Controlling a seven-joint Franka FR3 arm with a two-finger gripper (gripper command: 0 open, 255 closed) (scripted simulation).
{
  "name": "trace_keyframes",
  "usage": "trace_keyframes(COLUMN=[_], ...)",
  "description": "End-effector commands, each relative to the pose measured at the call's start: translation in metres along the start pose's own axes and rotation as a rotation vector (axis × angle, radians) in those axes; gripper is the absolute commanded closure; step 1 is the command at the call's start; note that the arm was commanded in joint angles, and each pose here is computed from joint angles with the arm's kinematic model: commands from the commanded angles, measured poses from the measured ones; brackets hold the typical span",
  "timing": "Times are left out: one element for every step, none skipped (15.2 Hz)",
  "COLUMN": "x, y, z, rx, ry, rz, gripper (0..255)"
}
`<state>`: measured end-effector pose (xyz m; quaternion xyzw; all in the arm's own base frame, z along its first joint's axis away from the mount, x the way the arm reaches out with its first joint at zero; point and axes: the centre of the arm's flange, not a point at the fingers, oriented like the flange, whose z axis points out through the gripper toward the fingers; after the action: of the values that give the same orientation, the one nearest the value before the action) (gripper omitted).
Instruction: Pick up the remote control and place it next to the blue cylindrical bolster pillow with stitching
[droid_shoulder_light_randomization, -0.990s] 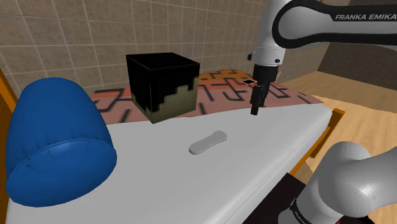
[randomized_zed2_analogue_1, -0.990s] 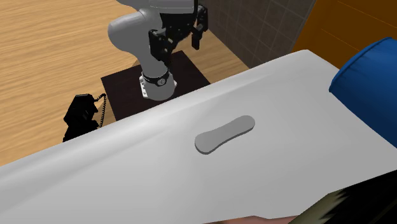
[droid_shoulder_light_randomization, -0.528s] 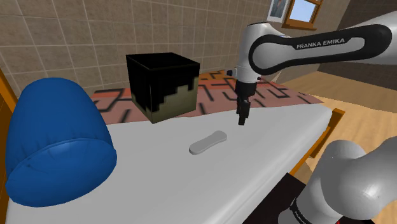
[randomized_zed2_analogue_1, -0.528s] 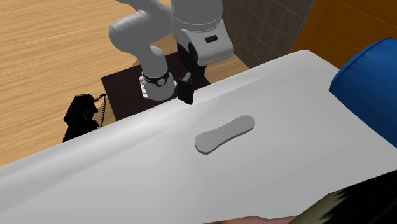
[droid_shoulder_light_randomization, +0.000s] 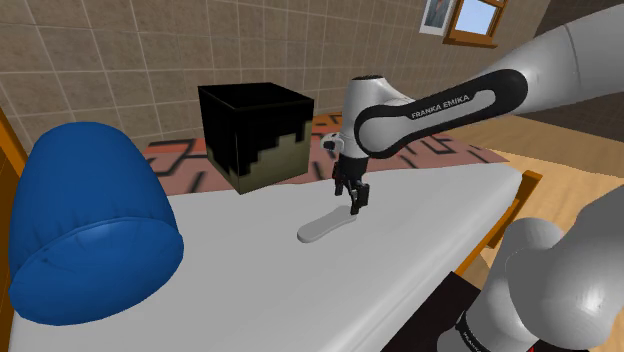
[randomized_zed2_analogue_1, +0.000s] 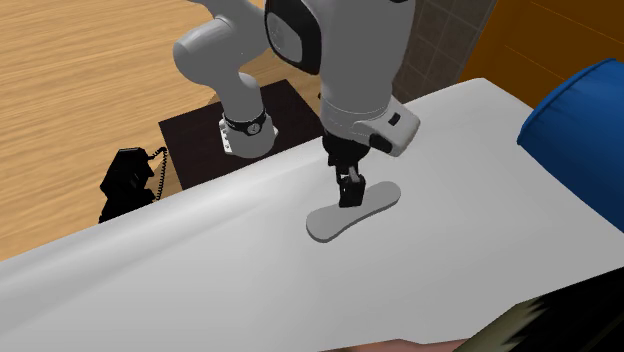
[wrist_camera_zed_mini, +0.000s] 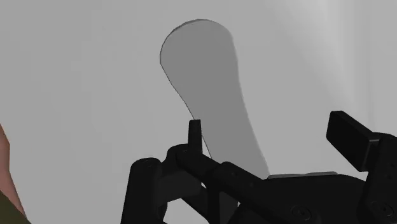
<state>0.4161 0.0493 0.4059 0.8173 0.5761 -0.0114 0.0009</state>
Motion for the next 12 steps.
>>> trace_keyframes(x=[0.016, 0.025, 0.033, 0.034, 0.034, 0.034, 0.034, 0.034, 0.034, 0.034, 0.034, 0.034], y=[0.008, 0.01, 0.012, 0.012, 0.012, 0.012, 0.013, 0.013, 0.013, 0.013, 0.013, 0.013], z=[0.016, 0.025, 0.034, 0.035, 0.04, 0.045, 0.05, 0.056, 0.061, 0.066, 0.075, 0.075], rx=[-0.019, -0.027, -0.035, -0.035, -0.035, -0.035, -0.035, -0.035, -0.035, -0.035, -0.035, -0.035], ry=[0.005, 0.008, 0.01, 0.01, 0.01, 0.01, 0.01, 0.01, 0.01, 0.01, 0.01, 0.01], rz=[-0.137, -0.202, -0.267, -0.27, -0.27, -0.27, -0.27, -0.27, -0.27, -0.27, -0.27, -0.27], gripper=[0, 0, 0, 0, 0, 0, 0, 0, 0, 0, 0, 0])
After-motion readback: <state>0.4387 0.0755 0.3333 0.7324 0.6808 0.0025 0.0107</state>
